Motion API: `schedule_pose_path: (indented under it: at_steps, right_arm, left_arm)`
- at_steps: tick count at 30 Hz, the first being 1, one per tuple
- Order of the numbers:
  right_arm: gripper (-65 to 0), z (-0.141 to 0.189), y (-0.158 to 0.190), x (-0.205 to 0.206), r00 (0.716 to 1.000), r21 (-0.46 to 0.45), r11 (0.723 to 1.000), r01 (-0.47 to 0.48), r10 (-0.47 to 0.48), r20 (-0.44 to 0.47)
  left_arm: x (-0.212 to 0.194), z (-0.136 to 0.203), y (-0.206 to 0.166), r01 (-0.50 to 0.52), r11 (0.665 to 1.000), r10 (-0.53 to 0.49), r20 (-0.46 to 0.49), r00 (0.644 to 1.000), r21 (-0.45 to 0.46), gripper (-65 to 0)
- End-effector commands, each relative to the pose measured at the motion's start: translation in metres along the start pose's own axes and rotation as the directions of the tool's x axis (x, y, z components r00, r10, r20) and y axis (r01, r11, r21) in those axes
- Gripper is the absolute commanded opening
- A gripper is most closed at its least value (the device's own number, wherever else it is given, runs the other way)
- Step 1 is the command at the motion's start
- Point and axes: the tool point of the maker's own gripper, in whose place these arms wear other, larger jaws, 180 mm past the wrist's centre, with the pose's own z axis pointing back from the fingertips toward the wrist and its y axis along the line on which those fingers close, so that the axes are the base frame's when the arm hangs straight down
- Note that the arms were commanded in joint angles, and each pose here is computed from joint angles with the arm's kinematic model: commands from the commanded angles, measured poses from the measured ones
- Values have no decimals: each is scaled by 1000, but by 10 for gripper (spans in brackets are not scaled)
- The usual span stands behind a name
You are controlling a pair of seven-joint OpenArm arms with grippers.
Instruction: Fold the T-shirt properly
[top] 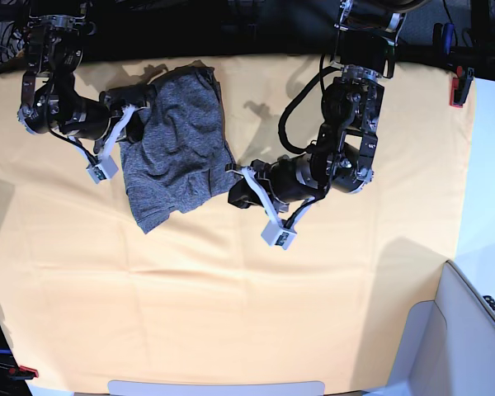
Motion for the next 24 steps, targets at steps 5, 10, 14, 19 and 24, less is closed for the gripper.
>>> schedule_pose_path:
  at_steps: [5,10,14,19,24]
  right_arm:
    - [-650,4,6,25,997,14,1000,-28,27,70]
    - [-650,7,3,28,997,2,999,-39,38,74]
    - [-650,17,6,39,991,-21,996,-87,88,104]
    - [-650,40,-5,52,980,-86,992,-89,102,168]
    - [-650,78,-47,54,970,-212,977,4,47,238]
  left_arm:
    - [10,-1,-19,11,999,-11,20,1000,-50,-630]
    - [6,0,-17,12,999,-11,13,1000,-45,-630]
    - [-1,0,-16,-1,999,1,2,1000,-44,-630]
    - [-8,-1,-16,-12,999,12,-10,1000,-45,-630]
    - [-8,22,-13,43,999,-42,29,999,-17,-631]
